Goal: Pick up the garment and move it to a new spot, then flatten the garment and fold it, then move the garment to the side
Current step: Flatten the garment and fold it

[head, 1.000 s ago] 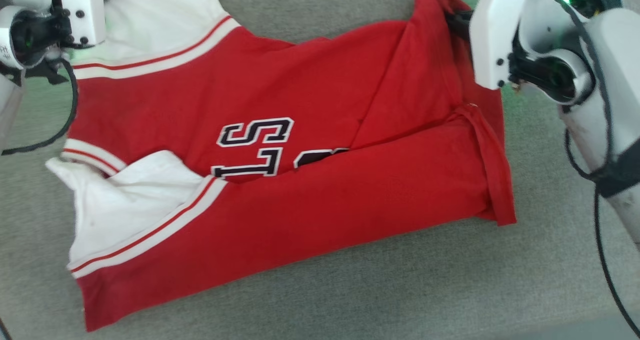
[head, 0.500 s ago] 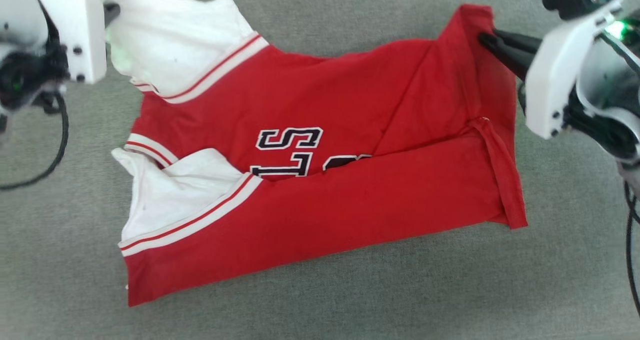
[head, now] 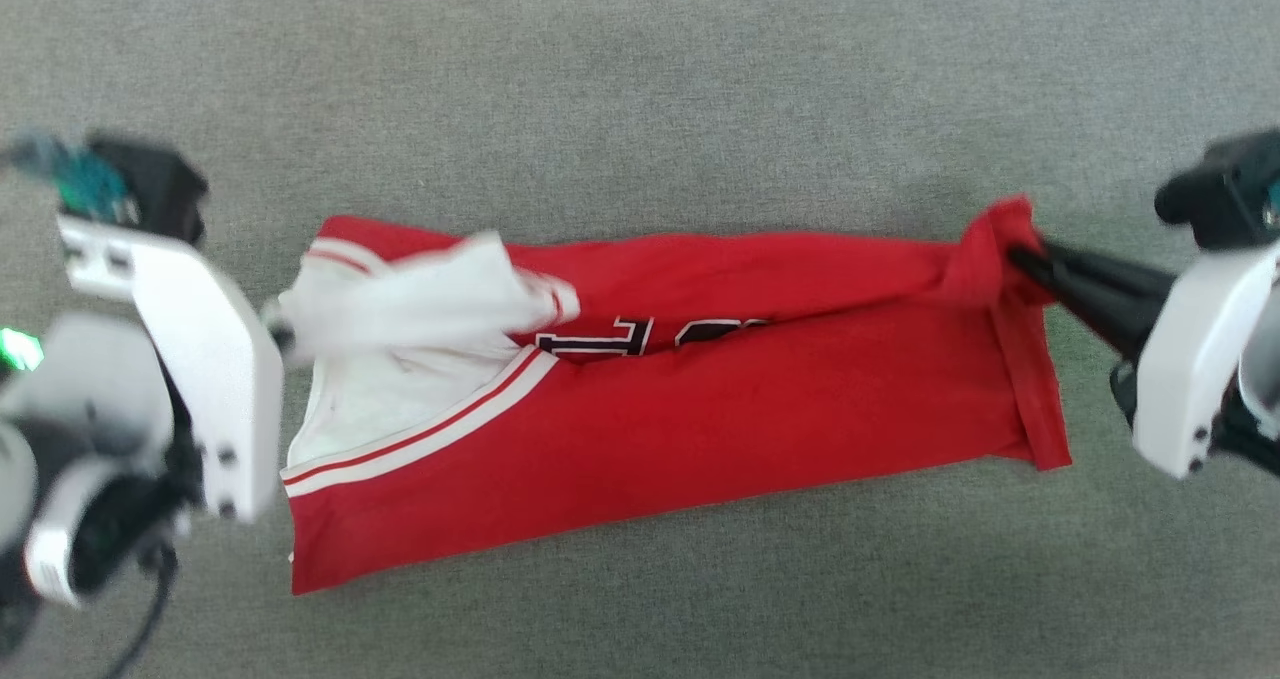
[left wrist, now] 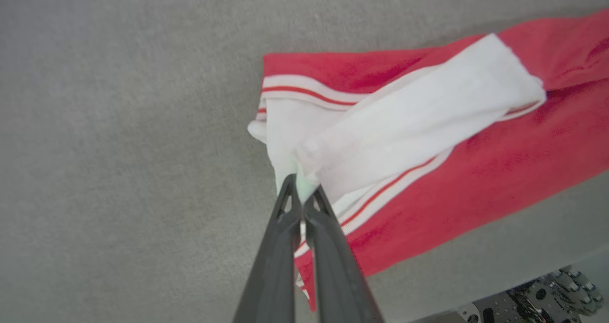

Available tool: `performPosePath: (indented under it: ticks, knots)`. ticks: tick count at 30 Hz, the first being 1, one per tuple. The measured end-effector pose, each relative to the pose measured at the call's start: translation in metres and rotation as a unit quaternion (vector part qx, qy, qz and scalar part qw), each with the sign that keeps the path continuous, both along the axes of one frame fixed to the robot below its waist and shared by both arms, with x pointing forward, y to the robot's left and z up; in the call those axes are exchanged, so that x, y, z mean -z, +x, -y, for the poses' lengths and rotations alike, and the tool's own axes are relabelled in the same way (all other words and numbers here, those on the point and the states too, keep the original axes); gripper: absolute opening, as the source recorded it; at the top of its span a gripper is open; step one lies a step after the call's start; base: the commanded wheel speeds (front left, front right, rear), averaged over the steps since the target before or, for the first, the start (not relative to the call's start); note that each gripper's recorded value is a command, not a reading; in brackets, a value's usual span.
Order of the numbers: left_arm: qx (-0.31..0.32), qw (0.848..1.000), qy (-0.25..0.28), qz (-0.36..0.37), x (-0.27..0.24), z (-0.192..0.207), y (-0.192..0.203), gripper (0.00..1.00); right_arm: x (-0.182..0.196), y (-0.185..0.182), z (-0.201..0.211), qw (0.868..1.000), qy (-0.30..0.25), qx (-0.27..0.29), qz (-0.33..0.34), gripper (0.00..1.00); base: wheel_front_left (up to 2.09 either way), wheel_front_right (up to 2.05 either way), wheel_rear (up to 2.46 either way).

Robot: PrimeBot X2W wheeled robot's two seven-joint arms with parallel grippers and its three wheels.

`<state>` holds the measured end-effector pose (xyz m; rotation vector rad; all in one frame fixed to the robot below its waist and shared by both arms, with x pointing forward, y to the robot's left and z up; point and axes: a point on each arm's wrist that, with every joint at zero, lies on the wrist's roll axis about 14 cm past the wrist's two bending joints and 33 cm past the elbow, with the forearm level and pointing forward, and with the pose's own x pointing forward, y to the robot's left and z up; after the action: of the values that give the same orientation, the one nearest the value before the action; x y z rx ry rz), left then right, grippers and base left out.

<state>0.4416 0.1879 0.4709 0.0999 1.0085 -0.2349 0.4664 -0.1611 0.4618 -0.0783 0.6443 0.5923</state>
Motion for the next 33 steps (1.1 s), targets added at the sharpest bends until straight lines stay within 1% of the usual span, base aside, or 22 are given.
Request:
performPosePath:
  ticks: [5,7,10,11,12,13,14,15,16,17,20,23,25,29,33]
  knots:
    - [-0.012,0.997,-0.008,-0.07,0.031,0.004,-0.044,0.0,0.024,-0.026,0.004,0.998,0.019,0.02,-0.049,0.0,0.0,0.0,0.0]
    - [-0.013,0.995,-0.02,-0.101,0.047,0.008,-0.059,0.0,0.033,-0.035,0.002,0.997,0.024,0.024,-0.068,0.0,0.0,0.0,0.0]
    - [-0.026,0.99,-0.033,-0.133,0.066,0.009,-0.069,0.0,0.047,-0.045,-0.001,0.994,0.033,0.035,-0.093,0.0,0.0,0.0,0.0]
    - [-0.029,0.99,-0.032,-0.135,0.071,0.007,-0.069,0.0,0.049,-0.046,0.0,0.994,0.035,0.04,-0.096,0.04,0.0,0.0,0.0]
    - [-0.034,0.99,-0.038,-0.134,0.074,0.007,-0.068,0.0,0.05,-0.046,0.0,0.994,0.036,0.045,-0.098,0.38,0.0,0.0,0.0]
    - [-0.038,0.989,-0.04,-0.134,0.077,0.007,-0.068,0.05,0.051,-0.047,0.0,0.993,0.037,0.047,-0.098,0.91,0.0,0.0,0.0]
    - [-0.035,0.99,-0.041,-0.129,0.079,0.006,-0.066,0.43,0.052,-0.048,-0.001,0.993,0.041,0.051,-0.1,1.0,0.0,0.0,0.0]
    - [-0.035,0.99,-0.041,-0.129,0.079,0.006,-0.066,1.0,0.052,-0.048,-0.001,0.993,0.041,0.051,-0.1,1.0,0.0,0.0,0.0]
    - [-0.043,0.992,-0.048,-0.106,0.079,0.005,-0.057,1.0,0.051,-0.049,-0.003,0.99,0.062,0.064,-0.107,1.0,0.0,0.0,0.0]
    - [-0.043,0.994,-0.051,-0.091,0.077,0.005,-0.052,1.0,0.05,-0.051,-0.003,0.989,0.071,0.07,-0.11,1.0,0.0,0.0,0.0]
    - [-0.044,0.996,-0.067,-0.051,0.071,0.007,-0.042,1.0,0.044,-0.053,0.004,0.987,0.081,0.085,-0.113,1.0,0.0,0.0,0.0]
    - [-0.039,0.996,-0.083,0.009,0.058,0.009,-0.029,1.0,0.04,-0.054,0.016,0.983,0.09,0.107,-0.118,1.0,0.0,0.0,0.0]
    - [-0.04,0.994,-0.089,0.053,0.049,0.006,-0.019,1.0,0.038,-0.05,0.026,0.982,0.087,0.122,-0.114,1.0,0.0,0.0,0.0]
    - [-0.038,0.987,-0.099,0.124,0.037,0.003,-0.01,1.0,0.035,-0.043,0.029,0.979,0.099,0.136,-0.116,1.0,0.0,0.0,0.0]
    - [-0.044,0.976,-0.116,0.177,0.032,0.002,-0.007,1.0,0.044,-0.04,0.022,0.976,0.1,0.134,-0.143,1.0,0.0,0.0,0.0]
